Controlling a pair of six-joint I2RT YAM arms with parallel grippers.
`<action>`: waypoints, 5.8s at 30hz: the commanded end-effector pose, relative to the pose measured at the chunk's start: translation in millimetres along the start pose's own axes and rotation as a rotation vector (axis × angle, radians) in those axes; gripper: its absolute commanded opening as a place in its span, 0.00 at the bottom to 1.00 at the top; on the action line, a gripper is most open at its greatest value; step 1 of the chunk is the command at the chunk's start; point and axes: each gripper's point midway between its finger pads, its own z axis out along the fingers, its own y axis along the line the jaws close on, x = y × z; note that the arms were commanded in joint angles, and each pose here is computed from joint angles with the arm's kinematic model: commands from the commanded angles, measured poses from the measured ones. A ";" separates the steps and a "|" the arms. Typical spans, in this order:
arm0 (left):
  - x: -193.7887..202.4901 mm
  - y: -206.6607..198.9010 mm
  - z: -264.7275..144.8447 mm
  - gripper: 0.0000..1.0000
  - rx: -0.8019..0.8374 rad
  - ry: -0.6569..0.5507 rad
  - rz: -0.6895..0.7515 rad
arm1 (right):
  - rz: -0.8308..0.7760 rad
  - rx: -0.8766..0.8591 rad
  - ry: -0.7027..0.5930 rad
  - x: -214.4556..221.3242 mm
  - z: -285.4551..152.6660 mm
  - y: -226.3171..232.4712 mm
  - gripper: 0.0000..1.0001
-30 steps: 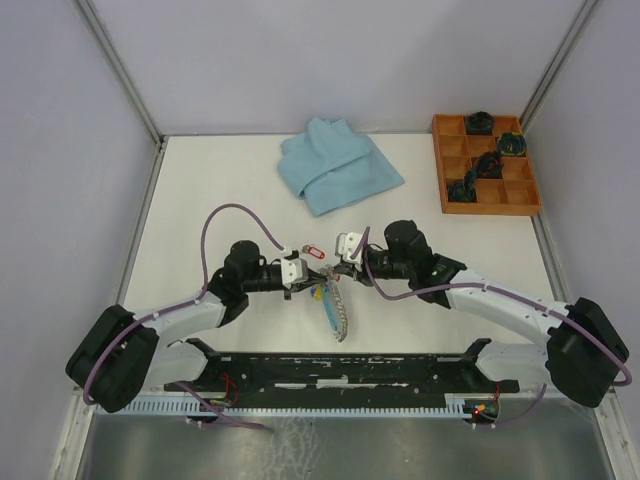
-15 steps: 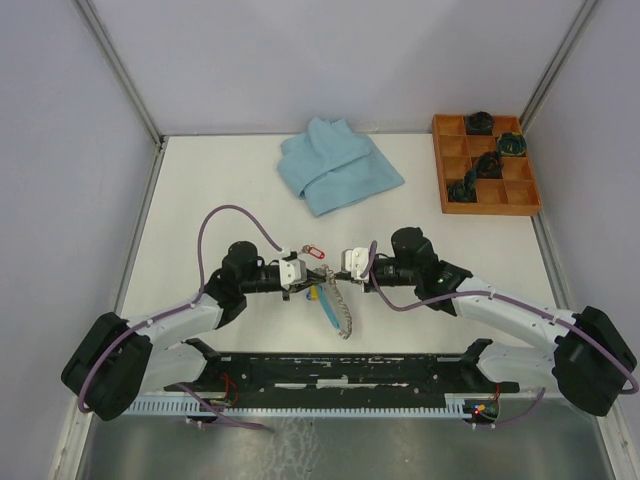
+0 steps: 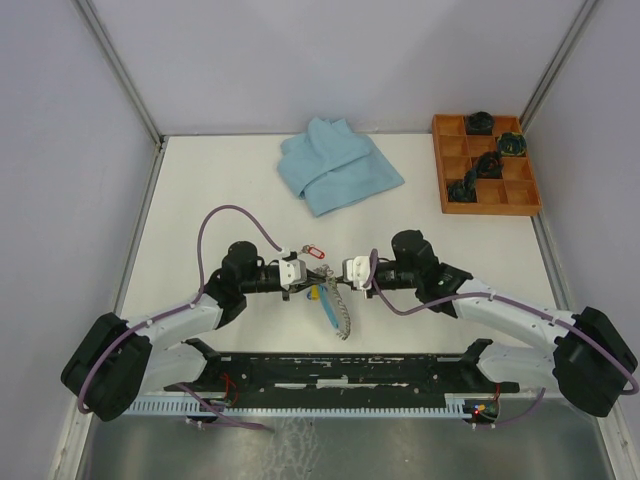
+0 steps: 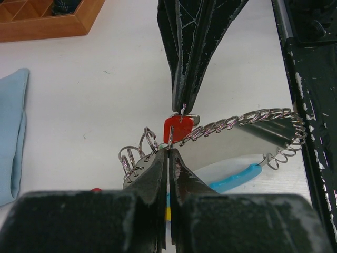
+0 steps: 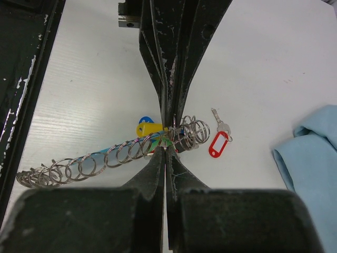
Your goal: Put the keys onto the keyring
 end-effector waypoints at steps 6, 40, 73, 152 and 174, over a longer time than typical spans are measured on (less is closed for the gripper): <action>-19.8 5.0 -0.7 0.03 0.009 -0.059 0.108 | -0.074 0.044 -0.048 -10.5 1.5 -11.9 0.01; -21.0 3.7 -0.6 0.03 0.013 -0.067 0.109 | -0.071 0.007 -0.049 -11.4 7.6 -5.1 0.01; -21.9 13.1 3.4 0.03 -0.069 0.041 0.097 | -0.069 0.014 -0.004 -15.0 8.5 -8.0 0.01; -25.4 7.8 -5.2 0.03 -0.128 0.012 0.239 | -0.137 0.134 0.028 -7.5 -1.4 -11.2 0.01; -27.4 5.2 -11.0 0.03 -0.217 0.007 0.477 | -0.379 -0.023 0.003 -3.9 12.4 5.2 0.01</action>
